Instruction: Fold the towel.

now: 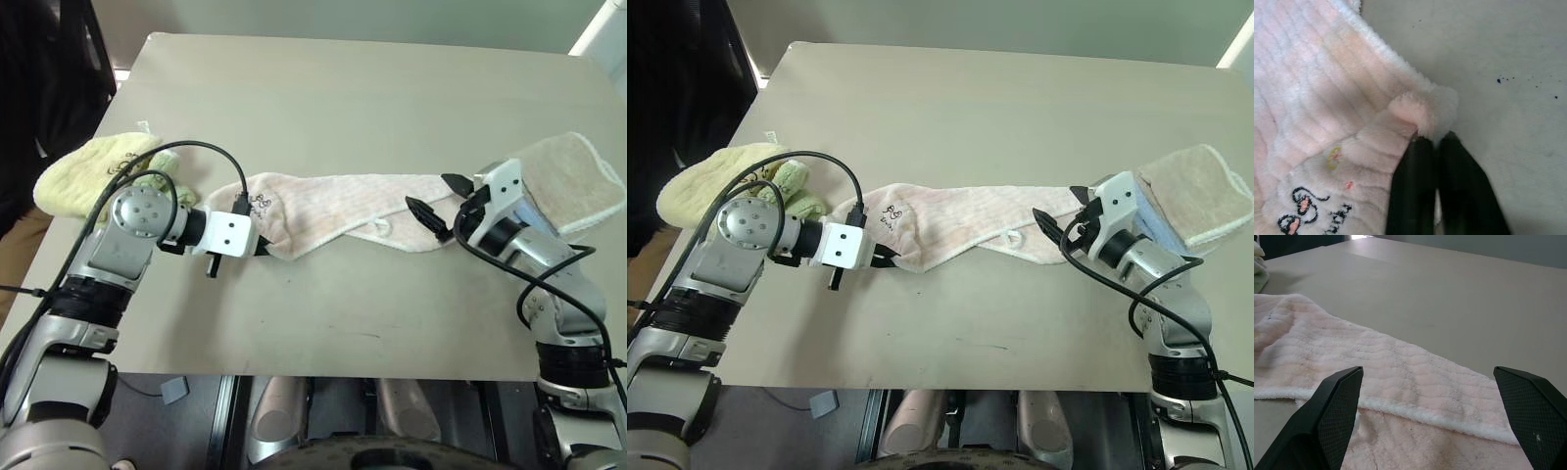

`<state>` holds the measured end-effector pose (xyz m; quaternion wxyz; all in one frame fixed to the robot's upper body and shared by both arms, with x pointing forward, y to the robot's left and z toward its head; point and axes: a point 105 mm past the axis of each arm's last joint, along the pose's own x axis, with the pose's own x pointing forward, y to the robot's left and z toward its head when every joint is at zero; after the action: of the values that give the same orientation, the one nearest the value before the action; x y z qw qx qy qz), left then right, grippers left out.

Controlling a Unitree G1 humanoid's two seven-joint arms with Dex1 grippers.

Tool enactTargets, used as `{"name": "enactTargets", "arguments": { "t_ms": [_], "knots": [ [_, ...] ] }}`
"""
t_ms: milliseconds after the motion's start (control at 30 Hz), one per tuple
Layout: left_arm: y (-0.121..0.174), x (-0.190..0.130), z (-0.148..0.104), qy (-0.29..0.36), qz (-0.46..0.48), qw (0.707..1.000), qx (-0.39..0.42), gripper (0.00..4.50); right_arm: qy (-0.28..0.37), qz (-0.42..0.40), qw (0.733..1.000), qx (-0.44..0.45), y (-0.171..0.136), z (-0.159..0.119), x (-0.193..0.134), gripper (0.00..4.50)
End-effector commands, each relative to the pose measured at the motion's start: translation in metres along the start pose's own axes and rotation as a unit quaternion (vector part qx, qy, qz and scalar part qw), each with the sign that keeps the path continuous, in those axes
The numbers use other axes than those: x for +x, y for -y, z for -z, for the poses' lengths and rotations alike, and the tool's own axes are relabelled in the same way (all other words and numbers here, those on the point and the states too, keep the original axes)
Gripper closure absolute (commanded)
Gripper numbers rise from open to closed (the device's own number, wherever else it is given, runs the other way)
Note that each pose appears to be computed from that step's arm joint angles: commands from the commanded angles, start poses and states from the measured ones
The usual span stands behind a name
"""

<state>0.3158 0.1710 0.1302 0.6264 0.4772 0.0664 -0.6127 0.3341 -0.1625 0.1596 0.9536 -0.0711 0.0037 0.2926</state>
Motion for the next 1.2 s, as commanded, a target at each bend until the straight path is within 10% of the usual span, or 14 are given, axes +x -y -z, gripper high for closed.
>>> {"name": "enactTargets", "arguments": {
  "t_ms": [33, 400, 933, 1200],
  "knots": [
    [-0.004, -0.018, -0.005, 0.003, -0.019, 1.0, -0.008, 4.48, -0.004, 0.046, 0.996, -0.078, 0.029, -0.014, -0.006, 0.0],
    [-0.003, -0.036, -0.012, 0.003, -0.049, 0.998, -0.039, 4.48, -0.125, 0.051, 0.911, -0.389, 0.093, 0.002, -0.006, 0.0],
    [-0.002, -0.031, -0.017, 0.008, -0.055, 0.998, -0.038, 4.48, -0.151, -0.008, 0.838, -0.524, 0.103, 0.022, 0.029, 0.0],
    [0.002, -0.032, -0.014, 0.0, -0.06, 0.998, -0.038, 4.5, -0.142, -0.015, 0.833, -0.534, 0.102, 0.021, 0.032, 2.82]
  ]
}}
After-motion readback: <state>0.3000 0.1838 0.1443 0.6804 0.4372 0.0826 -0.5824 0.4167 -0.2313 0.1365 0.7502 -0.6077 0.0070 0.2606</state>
